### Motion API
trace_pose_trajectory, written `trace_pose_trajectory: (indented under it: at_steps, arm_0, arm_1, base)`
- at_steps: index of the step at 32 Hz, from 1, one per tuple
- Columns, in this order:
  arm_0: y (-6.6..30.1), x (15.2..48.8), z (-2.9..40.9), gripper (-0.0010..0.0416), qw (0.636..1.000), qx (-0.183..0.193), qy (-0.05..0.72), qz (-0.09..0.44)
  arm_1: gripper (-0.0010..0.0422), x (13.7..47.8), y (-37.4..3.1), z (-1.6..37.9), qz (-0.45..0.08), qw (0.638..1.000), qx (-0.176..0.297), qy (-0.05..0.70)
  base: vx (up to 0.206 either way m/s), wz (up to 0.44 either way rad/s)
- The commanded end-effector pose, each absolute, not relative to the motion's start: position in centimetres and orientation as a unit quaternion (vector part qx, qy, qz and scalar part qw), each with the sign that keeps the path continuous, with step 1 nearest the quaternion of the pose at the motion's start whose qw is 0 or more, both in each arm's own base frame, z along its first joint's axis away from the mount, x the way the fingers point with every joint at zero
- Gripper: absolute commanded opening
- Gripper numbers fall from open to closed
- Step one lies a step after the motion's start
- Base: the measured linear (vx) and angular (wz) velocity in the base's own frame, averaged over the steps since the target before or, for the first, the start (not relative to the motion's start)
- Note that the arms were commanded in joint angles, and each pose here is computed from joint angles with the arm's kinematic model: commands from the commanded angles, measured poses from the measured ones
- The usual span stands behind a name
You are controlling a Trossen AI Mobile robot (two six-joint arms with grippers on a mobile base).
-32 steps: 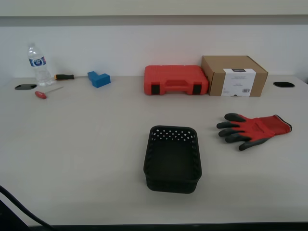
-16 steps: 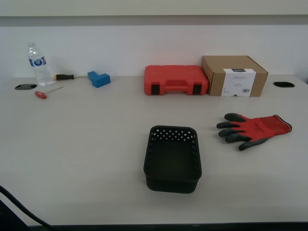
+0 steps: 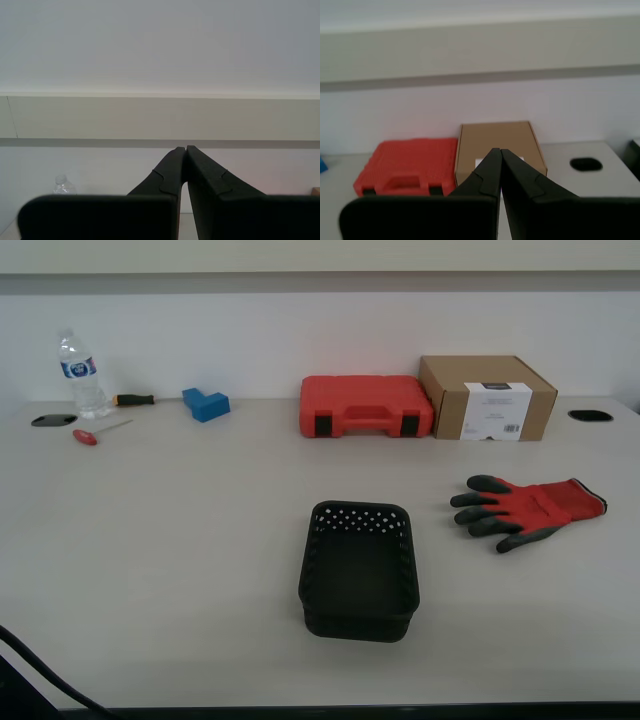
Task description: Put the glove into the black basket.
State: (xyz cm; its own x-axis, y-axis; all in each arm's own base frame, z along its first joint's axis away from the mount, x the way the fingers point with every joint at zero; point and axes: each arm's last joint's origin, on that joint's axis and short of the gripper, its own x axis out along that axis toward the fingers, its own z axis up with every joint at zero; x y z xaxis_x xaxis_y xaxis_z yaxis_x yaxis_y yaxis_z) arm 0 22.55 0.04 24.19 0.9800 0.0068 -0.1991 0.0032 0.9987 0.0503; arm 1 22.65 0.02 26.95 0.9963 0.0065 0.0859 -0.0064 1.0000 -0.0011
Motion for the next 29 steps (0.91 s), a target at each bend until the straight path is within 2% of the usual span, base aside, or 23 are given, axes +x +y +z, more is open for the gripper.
trace_pose_trajectory:
  at_steps: [1, 8, 14, 18, 21, 29]
  arm_0:
    - [0.1, 22.3, 23.2, 0.0001, 0.987, 0.027, 0.156, 0.000]
    - [0.1, 21.3, 21.7, 0.0001, 0.951, 0.027, 0.308, -0.004]
    - [0.1, 21.5, 22.7, 0.0001, 0.935, 0.038, 0.353, -0.007]
    - [0.4, 21.9, 22.3, 0.0001, 0.921, 0.068, 0.383, 0.030]
    - [0.4, 22.5, 21.2, 0.0001, 0.910, 0.073, 0.407, 0.027]
    - [0.5, 24.7, 15.6, 0.0001, 0.854, 0.069, 0.516, 0.022]
  arm_1:
    - [0.0000, 22.7, 0.0, 27.0, 0.004, 0.999, 0.000, -0.046]
    - [0.0000, 22.7, 0.0, 27.0, 0.004, 0.999, 0.000, -0.046]
    - [0.0000, 22.7, 0.0, 27.0, 0.004, 0.999, 0.000, -0.046]
    - [0.0000, 22.7, 0.0, 27.0, 0.003, 0.999, 0.000, -0.046]
    - [0.0000, 22.7, 0.0, 27.0, 0.004, 0.999, 0.000, -0.046]
    - [0.0000, 22.7, 0.0, 27.0, 0.004, 0.999, 0.000, -0.046]
  base:
    - [0.000, 0.000]
    - [0.000, 0.000]
    - [0.000, 0.000]
    - [0.000, 0.000]
    - [0.000, 0.000]
    - [0.000, 0.000]
